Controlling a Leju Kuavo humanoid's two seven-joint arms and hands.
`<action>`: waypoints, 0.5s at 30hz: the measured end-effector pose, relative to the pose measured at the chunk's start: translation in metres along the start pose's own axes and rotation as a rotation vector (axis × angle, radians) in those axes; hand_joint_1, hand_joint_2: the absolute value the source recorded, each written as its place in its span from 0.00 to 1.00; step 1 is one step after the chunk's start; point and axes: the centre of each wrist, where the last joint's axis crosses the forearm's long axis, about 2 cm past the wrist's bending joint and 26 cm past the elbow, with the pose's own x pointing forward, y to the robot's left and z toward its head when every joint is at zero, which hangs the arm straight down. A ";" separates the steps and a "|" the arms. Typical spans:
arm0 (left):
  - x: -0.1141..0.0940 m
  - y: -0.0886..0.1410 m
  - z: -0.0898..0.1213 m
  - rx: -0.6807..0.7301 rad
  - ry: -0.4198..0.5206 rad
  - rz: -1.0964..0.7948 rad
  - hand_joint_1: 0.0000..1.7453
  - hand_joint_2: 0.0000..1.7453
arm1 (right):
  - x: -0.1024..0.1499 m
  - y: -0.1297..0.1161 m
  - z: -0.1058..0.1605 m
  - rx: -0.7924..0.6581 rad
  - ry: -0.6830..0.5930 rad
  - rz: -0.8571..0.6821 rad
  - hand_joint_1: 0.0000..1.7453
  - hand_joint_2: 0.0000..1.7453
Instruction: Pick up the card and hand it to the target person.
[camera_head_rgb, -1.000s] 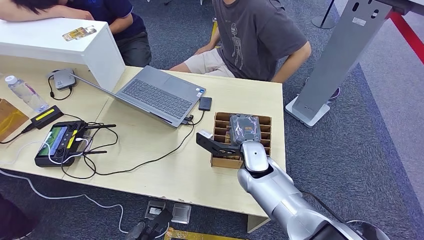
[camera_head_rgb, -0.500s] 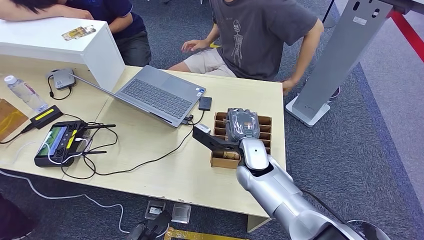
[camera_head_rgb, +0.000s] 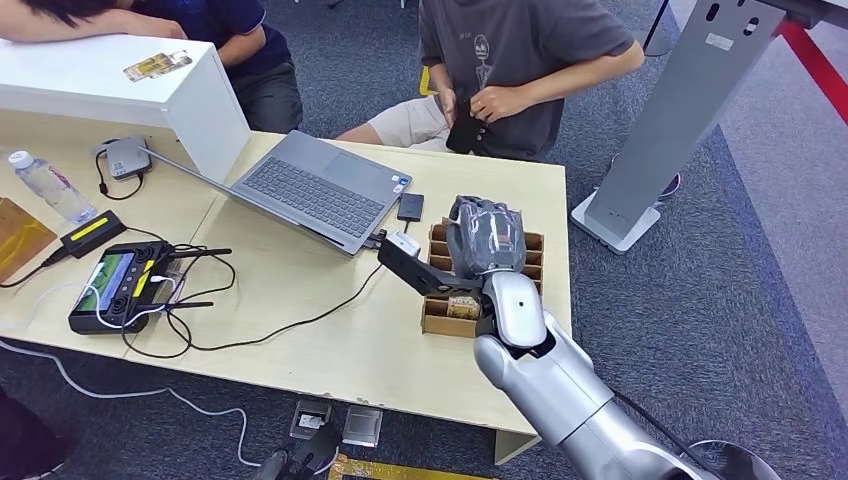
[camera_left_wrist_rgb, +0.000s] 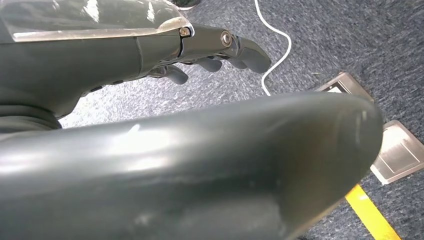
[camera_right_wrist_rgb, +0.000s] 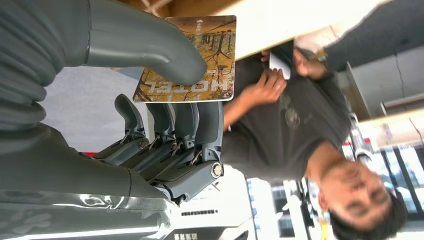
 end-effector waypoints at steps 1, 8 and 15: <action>0.000 0.000 0.000 -0.001 0.000 0.000 0.00 0.00 | 0.000 -0.004 0.001 -0.021 -0.002 -0.004 0.78 1.00; 0.000 -0.001 0.000 -0.005 -0.007 -0.012 0.00 0.00 | -0.004 -0.039 0.001 -0.190 -0.014 -0.031 0.78 1.00; 0.003 0.000 0.000 -0.011 -0.018 -0.033 0.00 0.00 | -0.020 -0.065 -0.008 -0.323 -0.005 -0.021 0.80 1.00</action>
